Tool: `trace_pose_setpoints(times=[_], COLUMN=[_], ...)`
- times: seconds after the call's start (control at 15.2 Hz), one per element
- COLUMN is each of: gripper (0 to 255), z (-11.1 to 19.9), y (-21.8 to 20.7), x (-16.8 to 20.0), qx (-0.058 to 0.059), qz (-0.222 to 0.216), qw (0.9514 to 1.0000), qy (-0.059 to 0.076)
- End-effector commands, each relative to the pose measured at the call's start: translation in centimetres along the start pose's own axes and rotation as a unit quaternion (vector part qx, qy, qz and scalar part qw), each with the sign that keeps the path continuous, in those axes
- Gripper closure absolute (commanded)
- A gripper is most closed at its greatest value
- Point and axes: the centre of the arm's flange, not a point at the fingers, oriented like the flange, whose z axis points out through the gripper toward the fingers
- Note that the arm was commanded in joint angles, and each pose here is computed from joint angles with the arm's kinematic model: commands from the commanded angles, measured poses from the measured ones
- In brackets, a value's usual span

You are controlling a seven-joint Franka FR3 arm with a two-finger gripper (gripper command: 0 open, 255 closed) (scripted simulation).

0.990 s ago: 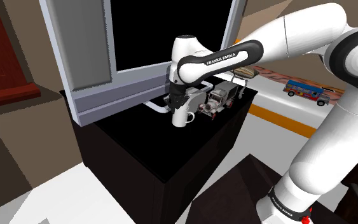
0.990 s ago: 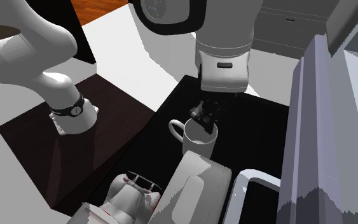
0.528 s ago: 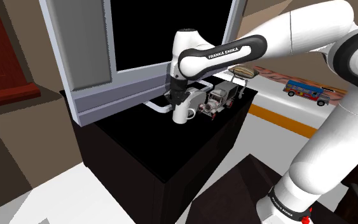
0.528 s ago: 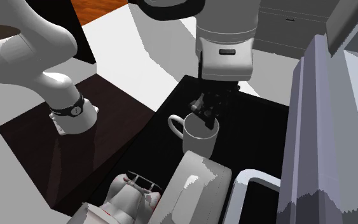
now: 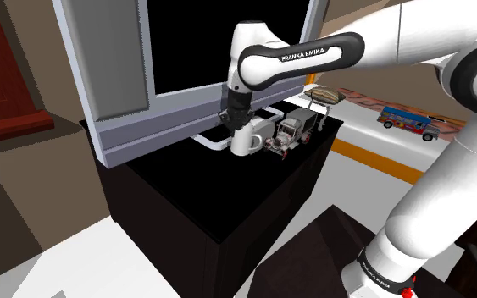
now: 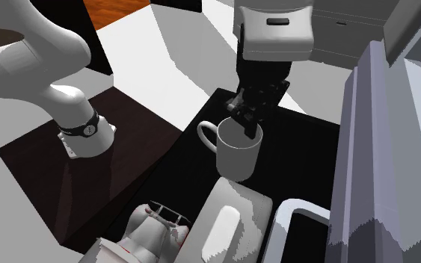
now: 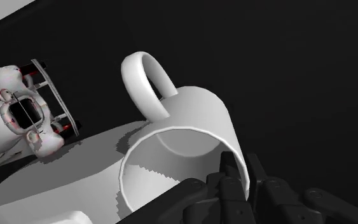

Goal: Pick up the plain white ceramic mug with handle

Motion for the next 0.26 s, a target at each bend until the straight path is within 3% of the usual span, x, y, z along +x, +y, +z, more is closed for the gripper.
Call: trace_pose_setpoints(times=[0.0, 0.2], gripper=[255, 255], z=[-1.12, -1.72], y=[0.1, 0.12], x=[0.11, 0.17], qx=[0.0, 0.0], qz=[0.0, 0.0], qw=[1.0, 1.0], qy=[0.0, 0.0])
